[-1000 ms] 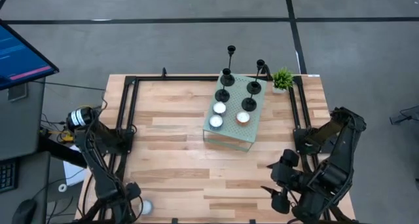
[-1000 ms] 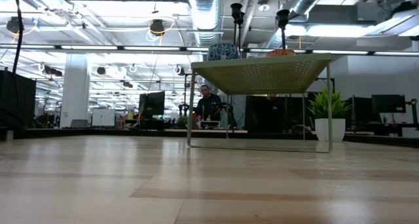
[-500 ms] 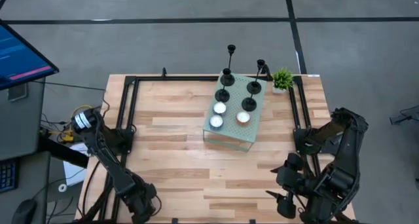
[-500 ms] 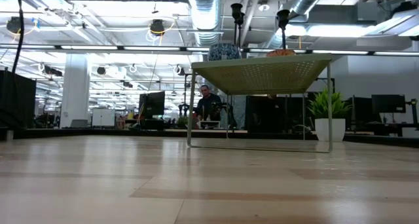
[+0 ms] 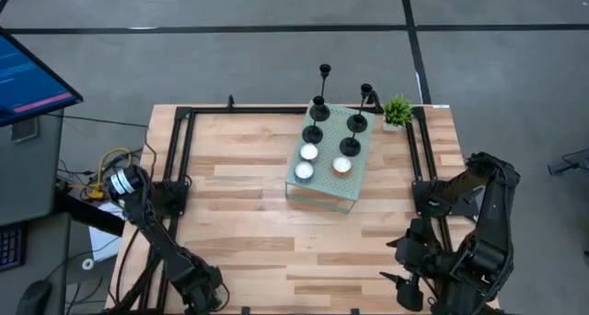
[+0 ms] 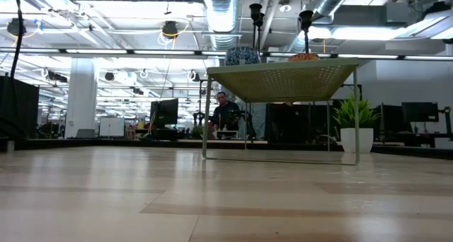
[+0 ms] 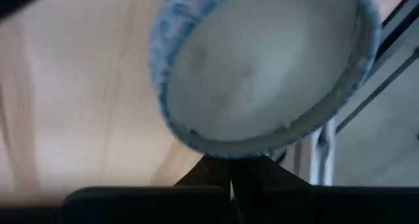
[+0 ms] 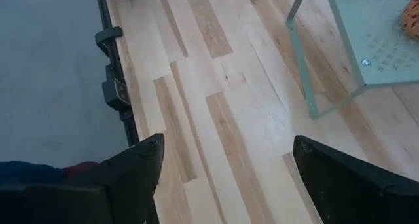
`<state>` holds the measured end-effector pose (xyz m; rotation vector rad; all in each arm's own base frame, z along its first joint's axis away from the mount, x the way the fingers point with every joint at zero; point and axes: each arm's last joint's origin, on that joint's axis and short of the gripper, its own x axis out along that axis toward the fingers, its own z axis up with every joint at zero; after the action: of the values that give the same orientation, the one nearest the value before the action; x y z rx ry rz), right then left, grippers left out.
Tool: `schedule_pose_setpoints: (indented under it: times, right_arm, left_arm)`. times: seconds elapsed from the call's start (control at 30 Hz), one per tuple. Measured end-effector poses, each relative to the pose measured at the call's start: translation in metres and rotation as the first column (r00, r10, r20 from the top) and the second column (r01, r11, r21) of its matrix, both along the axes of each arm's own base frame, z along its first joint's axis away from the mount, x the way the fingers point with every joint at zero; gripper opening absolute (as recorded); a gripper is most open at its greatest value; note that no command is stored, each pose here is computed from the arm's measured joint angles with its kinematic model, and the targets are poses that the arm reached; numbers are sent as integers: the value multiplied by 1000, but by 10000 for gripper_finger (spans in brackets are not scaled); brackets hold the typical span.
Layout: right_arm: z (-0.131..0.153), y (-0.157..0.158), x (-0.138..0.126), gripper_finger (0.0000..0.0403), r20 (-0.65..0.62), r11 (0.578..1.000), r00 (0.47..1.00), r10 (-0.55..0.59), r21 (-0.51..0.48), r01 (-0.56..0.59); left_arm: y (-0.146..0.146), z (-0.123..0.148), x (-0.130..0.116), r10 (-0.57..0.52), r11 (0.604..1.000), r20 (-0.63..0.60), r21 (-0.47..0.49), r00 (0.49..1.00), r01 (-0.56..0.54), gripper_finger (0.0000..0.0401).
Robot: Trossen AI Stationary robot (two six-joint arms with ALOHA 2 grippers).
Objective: Pick & Place candle stick holders
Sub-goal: Put the light blue patterned scented candle on the shelf
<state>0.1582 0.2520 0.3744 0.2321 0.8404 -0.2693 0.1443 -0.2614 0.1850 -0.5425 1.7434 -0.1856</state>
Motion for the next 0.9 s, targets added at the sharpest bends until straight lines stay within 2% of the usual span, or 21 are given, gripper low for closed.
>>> schedule_pose_setpoints:
  times: [0.13, 0.33, 0.43, 0.67, 0.9]
  right_arm:
    - [0, 2, -3, 329, 2, 1000, 1000, -3, 12, 3]
    - [0, 2, -4, 329, 3, 1000, 1000, -3, 15, 3]
    - [0, 2, -4, 329, 3, 1000, 1000, -3, 15, 3]
    - [0, 5, -7, 329, 7, 1000, 1000, 5, 25, -6]
    - [1, 4, -6, 329, 42, 1000, 999, -7, 5, 6]
  left_arm:
    - [6, -4, 19, 23, 1000, 88, 5, 996, -23, 1]
    - [29, -3, 52, 28, 999, 200, 19, 979, -32, 1]
    - [43, -1, 74, 71, 997, 284, 5, 956, -76, 1]
    - [70, 7, 119, 171, 984, 509, -47, 843, -171, 1]
    - [94, 15, 162, 297, 953, 693, -171, 657, -251, 1]
